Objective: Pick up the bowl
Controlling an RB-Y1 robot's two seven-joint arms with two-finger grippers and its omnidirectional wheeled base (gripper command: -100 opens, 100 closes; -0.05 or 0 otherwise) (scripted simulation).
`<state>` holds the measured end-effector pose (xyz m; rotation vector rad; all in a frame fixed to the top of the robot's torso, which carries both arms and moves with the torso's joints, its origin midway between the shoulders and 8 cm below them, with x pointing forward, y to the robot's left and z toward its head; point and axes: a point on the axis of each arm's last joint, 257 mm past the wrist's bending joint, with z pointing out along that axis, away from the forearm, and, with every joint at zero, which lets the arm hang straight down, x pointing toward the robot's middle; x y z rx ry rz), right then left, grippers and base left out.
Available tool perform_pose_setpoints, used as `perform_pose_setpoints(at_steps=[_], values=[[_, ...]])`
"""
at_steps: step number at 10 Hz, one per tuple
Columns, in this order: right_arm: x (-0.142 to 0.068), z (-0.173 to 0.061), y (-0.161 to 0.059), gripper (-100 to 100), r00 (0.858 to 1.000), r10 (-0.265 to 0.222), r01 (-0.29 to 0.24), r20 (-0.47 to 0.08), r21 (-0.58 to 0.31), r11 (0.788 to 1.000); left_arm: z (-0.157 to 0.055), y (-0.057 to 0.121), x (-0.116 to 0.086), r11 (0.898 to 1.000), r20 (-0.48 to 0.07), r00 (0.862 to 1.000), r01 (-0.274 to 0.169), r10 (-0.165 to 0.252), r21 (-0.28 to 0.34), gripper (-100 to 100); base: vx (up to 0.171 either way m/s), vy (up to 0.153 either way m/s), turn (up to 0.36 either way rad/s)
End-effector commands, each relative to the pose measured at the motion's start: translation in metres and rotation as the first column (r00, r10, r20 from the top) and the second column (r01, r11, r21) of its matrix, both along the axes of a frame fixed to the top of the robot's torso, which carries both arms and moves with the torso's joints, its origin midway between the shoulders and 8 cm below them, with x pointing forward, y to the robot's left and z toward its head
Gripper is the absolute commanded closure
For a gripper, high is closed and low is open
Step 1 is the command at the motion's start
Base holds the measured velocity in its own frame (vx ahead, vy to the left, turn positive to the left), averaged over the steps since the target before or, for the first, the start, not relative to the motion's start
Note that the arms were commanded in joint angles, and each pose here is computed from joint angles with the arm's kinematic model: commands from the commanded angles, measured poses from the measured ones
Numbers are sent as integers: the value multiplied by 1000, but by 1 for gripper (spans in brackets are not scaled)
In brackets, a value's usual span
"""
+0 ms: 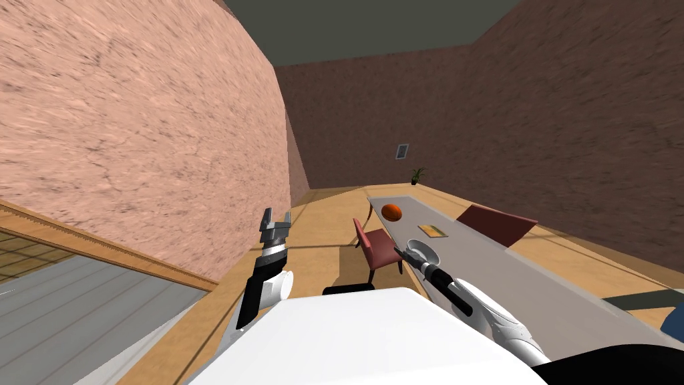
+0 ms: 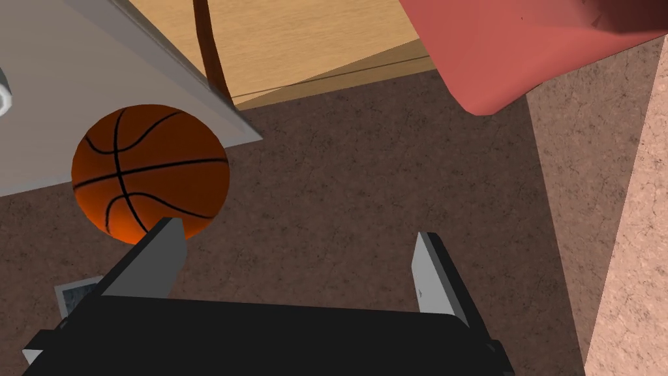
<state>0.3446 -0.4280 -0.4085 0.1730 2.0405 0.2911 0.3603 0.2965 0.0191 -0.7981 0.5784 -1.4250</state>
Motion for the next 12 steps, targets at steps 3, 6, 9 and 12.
perform_pose_setpoints(at_steps=[3,6,9,12], values=[[0,-1,-1,-100,1000,-2,2,-2,-1,1000,0,0,0,1000,0,1000,0,0,0,0,6,14,-19],[-15,-18,-16,-100,998,16,-19,-61,-63,998,0,0,0,1000,0,1000,0,0,0,0,68,68,237],[-38,-41,-38,-100,990,15,-32,-138,-124,992,0,0,0,1000,0,1000,0,0,0,0,44,21,114],[-67,-63,-69,-100,969,37,-94,-244,-224,970,0,0,0,1000,0,1000,0,0,0,0,9,17,159]])
